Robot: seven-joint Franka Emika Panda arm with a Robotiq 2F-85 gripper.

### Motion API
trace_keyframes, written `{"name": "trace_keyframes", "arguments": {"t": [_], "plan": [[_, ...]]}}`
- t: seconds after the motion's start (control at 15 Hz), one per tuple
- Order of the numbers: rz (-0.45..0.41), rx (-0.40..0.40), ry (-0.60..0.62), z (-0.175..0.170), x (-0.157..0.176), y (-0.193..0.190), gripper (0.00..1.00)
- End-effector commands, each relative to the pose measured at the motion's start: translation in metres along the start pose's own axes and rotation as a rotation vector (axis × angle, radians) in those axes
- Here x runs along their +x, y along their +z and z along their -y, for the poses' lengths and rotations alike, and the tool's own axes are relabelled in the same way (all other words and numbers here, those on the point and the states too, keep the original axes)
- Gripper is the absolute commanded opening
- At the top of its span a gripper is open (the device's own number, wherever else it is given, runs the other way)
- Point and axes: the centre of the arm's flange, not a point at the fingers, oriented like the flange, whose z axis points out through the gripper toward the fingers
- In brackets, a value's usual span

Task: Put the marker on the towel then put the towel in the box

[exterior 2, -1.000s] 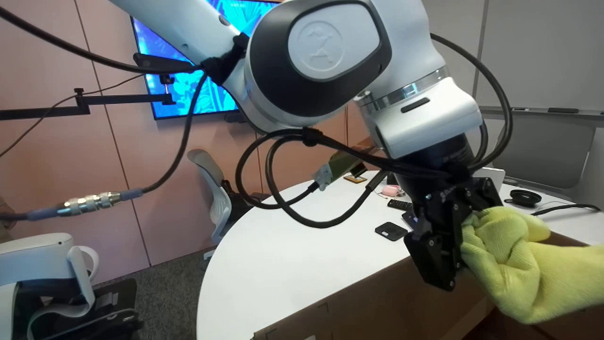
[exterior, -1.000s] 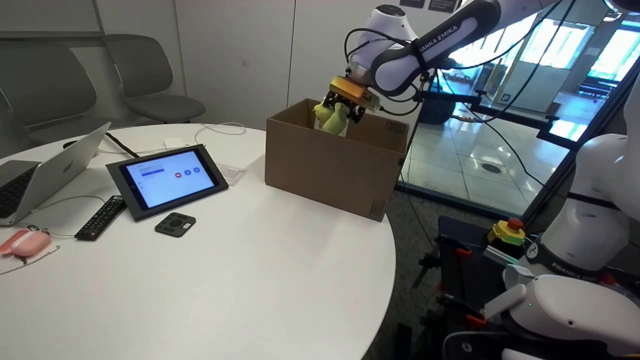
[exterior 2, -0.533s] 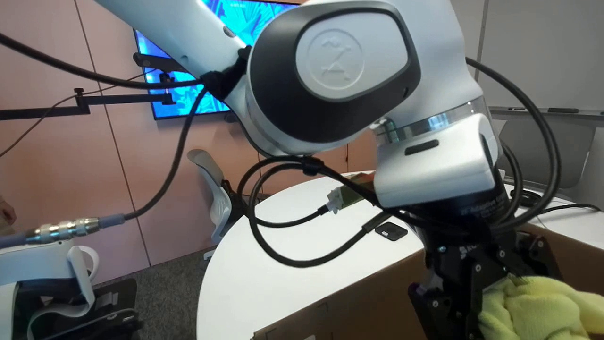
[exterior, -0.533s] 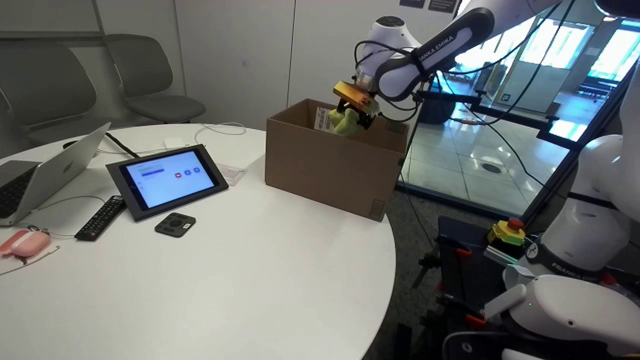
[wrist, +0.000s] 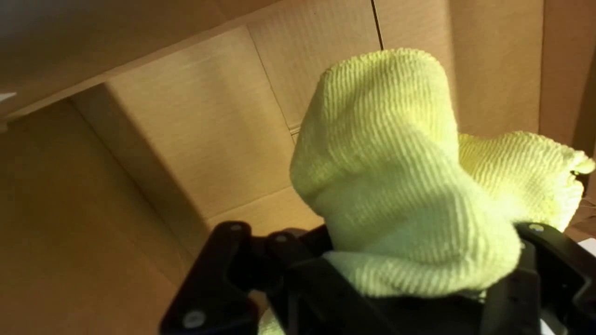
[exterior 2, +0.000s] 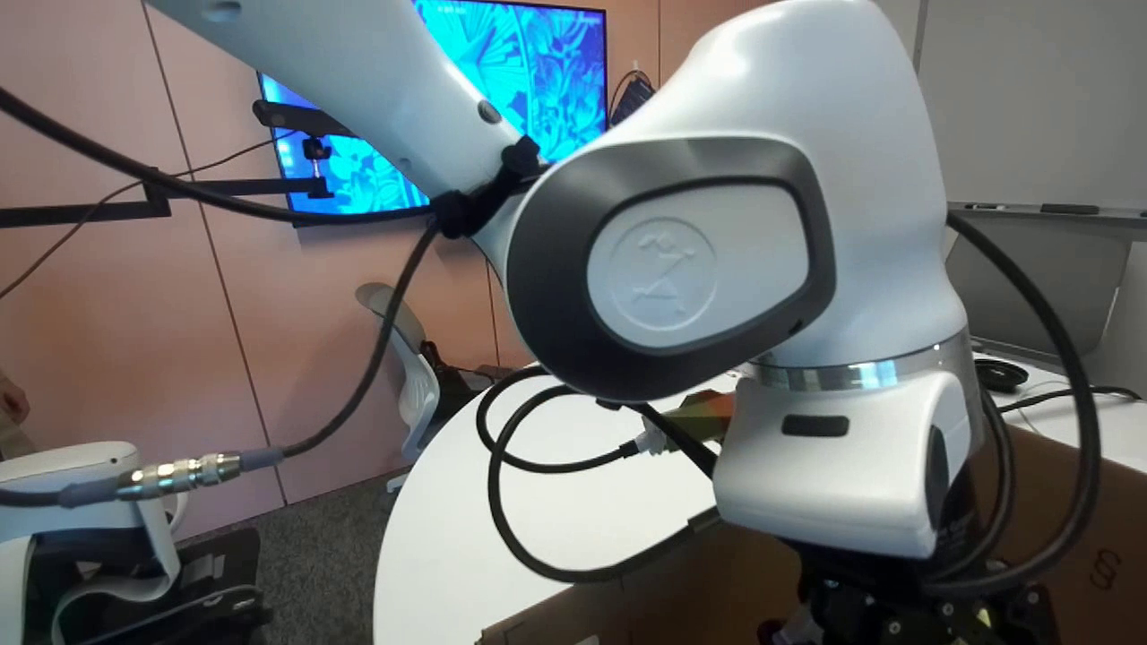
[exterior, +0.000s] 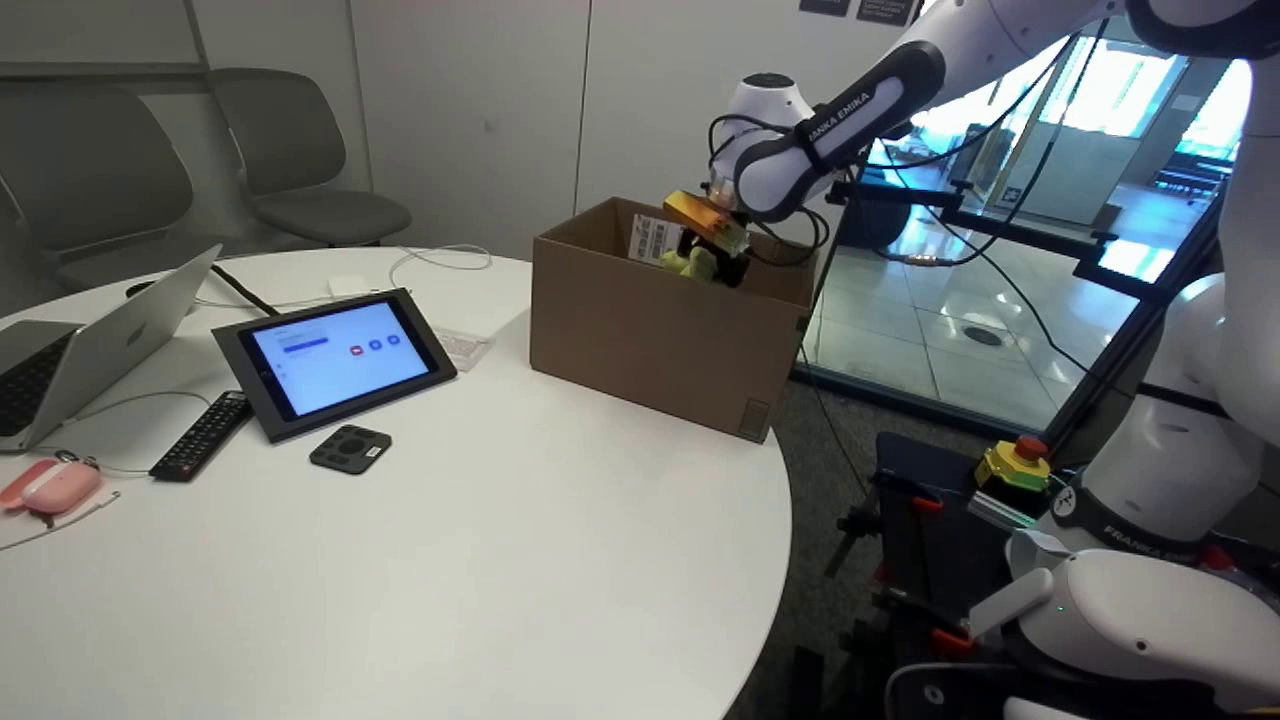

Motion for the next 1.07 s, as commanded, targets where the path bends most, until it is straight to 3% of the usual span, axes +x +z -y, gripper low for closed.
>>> {"name": "trace_keyframes", "arguments": {"t": [0.0, 0.13, 0.53, 0.67, 1.0], "plan": [[0.034, 0.001, 0.036, 0.012, 0.007, 0.006, 0.29], [0.041, 0.01, 0.054, 0.011, 0.009, 0.006, 0.38], [0.046, 0.018, 0.034, 0.008, 0.006, -0.004, 0.88], [0.041, 0.026, 0.017, 0.006, 0.002, -0.011, 0.99], [0.035, 0.082, -0.142, -0.001, -0.022, -0.054, 1.0]]}}
